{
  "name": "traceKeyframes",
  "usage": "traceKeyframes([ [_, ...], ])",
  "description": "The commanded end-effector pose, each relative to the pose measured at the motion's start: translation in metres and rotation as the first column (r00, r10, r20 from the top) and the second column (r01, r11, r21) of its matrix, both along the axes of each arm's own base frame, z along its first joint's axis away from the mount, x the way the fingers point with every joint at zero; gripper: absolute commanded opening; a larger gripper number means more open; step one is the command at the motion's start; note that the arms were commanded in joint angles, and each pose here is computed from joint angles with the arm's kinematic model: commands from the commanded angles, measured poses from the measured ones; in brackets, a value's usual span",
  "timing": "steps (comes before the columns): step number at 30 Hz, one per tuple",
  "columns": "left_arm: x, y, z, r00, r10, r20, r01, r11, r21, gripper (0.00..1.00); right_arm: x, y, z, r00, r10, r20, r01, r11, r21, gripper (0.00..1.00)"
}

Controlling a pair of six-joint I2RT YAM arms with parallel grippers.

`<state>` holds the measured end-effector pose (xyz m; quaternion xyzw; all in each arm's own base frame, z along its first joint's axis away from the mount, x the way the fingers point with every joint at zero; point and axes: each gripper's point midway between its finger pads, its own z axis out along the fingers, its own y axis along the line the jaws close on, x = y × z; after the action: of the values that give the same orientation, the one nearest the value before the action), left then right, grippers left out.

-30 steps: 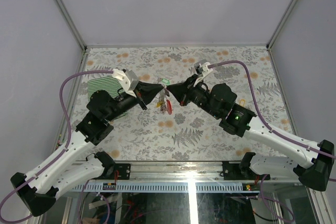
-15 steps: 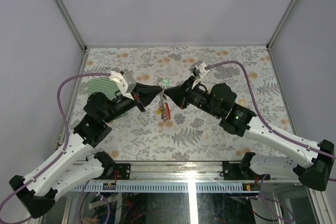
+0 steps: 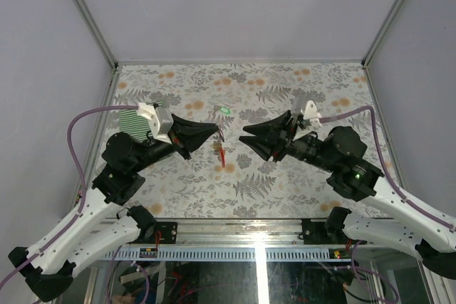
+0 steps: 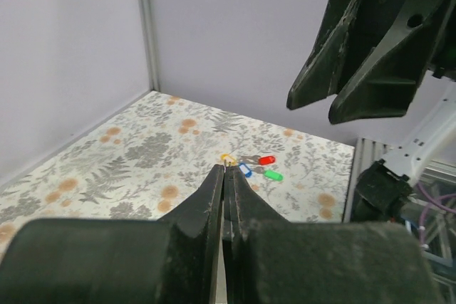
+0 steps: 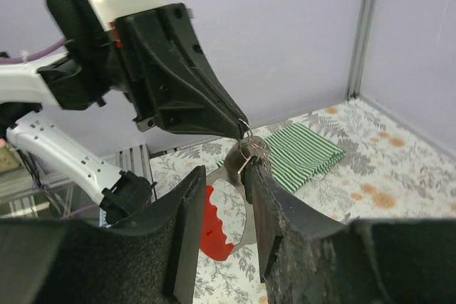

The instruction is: Put the keys on the keyring

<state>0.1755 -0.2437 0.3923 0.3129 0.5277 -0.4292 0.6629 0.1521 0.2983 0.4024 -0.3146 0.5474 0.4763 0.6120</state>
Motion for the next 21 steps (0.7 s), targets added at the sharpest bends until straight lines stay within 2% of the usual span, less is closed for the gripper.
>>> traceKeyframes([
  [1, -0.03, -0.001, 0.027, 0.99, -0.127, 0.053, 0.132, 0.985, -0.112, 0.0, -0.026, -0.003, 0.014, 0.972, 0.109, 0.206, -0.109, 0.994, -0.011, 0.38],
  [5, -0.05, -0.003, 0.031, 0.972, -0.229, 0.052, 0.234, 0.959, -0.158, 0.0, -0.045, -0.004, 0.018, 0.935, 0.188, 0.3, -0.198, 0.98, 0.002, 0.39],
  [8, -0.061, -0.004, 0.033, 0.958, -0.283, 0.054, 0.288, 0.94, -0.181, 0.0, -0.057, -0.004, 0.021, 0.917, 0.246, 0.315, -0.256, 0.967, -0.01, 0.39],
  [15, -0.067, -0.002, 0.033, 0.95, -0.307, 0.051, 0.311, 0.929, -0.201, 0.0, -0.064, -0.001, 0.016, 0.919, 0.306, 0.249, -0.303, 0.952, -0.052, 0.39],
  [21, -0.077, -0.003, 0.036, 0.932, -0.356, 0.074, 0.364, 0.914, -0.182, 0.0, -0.062, 0.005, 0.008, 0.926, 0.316, 0.207, -0.317, 0.948, -0.03, 0.37],
])
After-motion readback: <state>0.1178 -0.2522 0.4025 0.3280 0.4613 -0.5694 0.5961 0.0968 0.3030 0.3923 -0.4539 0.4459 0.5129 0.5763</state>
